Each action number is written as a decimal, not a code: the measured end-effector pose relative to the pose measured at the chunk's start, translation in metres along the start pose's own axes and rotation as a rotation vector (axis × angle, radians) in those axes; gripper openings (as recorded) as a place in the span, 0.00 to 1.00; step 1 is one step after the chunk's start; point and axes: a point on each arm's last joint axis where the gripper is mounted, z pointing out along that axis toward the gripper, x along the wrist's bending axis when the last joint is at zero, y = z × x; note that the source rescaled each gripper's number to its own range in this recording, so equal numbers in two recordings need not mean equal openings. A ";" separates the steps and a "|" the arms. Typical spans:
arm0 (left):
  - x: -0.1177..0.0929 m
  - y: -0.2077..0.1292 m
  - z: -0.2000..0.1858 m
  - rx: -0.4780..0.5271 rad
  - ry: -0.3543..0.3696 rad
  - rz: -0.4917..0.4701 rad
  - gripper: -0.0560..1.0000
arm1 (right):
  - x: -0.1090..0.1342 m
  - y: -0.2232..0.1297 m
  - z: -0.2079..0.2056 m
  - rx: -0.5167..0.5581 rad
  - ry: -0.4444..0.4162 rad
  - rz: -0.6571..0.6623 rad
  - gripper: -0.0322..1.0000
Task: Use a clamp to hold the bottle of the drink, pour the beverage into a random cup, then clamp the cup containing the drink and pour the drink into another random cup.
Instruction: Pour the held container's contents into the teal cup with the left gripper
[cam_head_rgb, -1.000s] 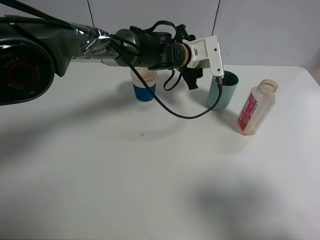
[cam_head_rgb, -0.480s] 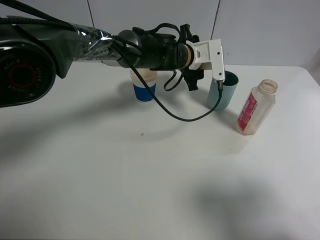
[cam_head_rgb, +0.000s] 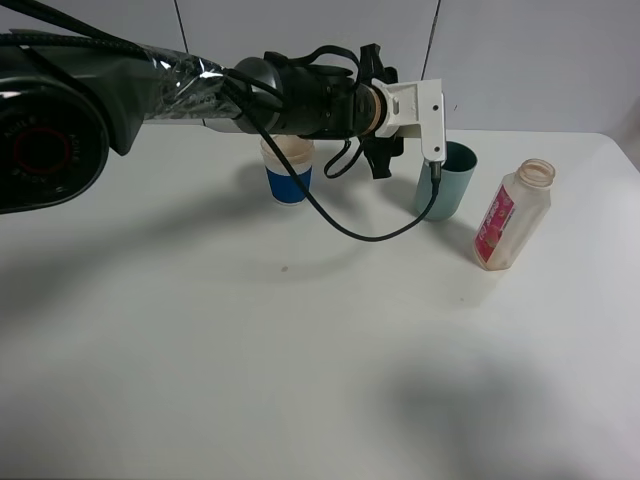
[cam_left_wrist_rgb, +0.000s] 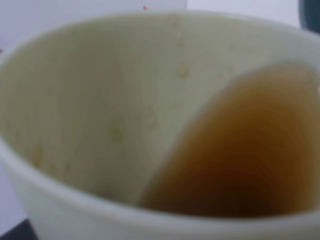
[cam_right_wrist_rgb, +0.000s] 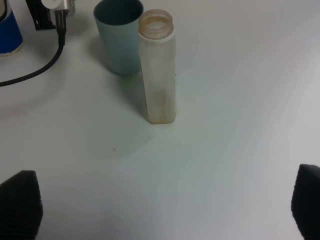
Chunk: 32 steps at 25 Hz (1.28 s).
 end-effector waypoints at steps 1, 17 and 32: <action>0.001 0.001 0.000 -0.002 0.004 0.006 0.08 | 0.000 0.000 0.000 0.000 0.000 0.000 1.00; 0.006 0.016 -0.006 -0.001 0.030 0.048 0.08 | 0.000 0.000 0.000 0.000 0.000 0.000 1.00; 0.001 0.024 -0.008 0.010 0.034 0.133 0.08 | 0.000 0.000 0.000 0.000 0.000 0.000 1.00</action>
